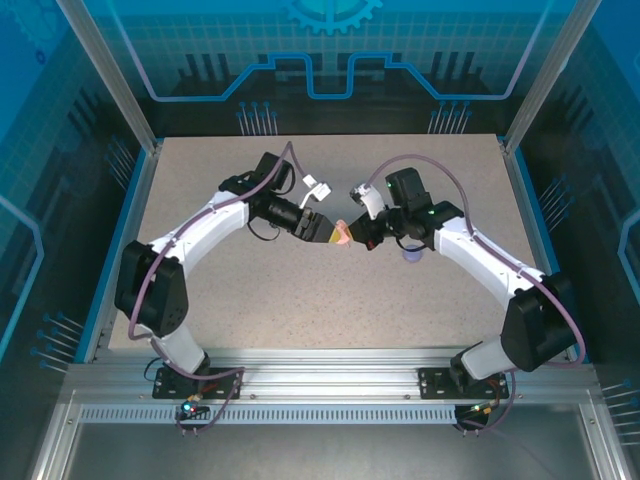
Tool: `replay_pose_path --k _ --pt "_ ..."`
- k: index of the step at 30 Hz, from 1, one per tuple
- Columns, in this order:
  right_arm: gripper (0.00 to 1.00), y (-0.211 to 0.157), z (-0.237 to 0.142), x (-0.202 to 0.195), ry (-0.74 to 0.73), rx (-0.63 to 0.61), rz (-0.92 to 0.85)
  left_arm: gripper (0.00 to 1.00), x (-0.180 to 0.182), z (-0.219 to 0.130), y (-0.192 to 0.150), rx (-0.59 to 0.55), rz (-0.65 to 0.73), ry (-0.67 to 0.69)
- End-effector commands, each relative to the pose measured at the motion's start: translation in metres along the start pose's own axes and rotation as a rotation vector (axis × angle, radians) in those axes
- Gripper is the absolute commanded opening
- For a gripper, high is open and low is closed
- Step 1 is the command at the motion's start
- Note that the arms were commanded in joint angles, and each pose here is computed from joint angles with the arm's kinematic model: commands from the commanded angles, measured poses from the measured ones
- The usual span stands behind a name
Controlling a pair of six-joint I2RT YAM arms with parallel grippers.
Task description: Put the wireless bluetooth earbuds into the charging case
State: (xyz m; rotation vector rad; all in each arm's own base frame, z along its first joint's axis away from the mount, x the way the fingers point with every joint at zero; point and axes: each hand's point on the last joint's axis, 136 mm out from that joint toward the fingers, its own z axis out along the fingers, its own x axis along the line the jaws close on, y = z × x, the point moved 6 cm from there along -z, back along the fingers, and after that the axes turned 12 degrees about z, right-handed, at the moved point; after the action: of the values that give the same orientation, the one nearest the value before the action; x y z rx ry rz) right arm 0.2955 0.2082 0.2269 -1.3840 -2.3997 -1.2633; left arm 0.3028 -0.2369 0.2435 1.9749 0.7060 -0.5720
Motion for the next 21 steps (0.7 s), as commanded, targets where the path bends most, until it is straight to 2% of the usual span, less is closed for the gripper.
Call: replay_pose_path --k 1,21 --pt "0.00 0.006 -0.002 0.010 0.030 0.009 -0.032 0.65 -0.005 0.002 0.002 0.015 0.007 -0.052" --pt "0.00 0.007 0.006 0.022 0.049 0.025 -0.051 0.47 0.001 0.010 -0.001 0.042 -0.014 -0.068"
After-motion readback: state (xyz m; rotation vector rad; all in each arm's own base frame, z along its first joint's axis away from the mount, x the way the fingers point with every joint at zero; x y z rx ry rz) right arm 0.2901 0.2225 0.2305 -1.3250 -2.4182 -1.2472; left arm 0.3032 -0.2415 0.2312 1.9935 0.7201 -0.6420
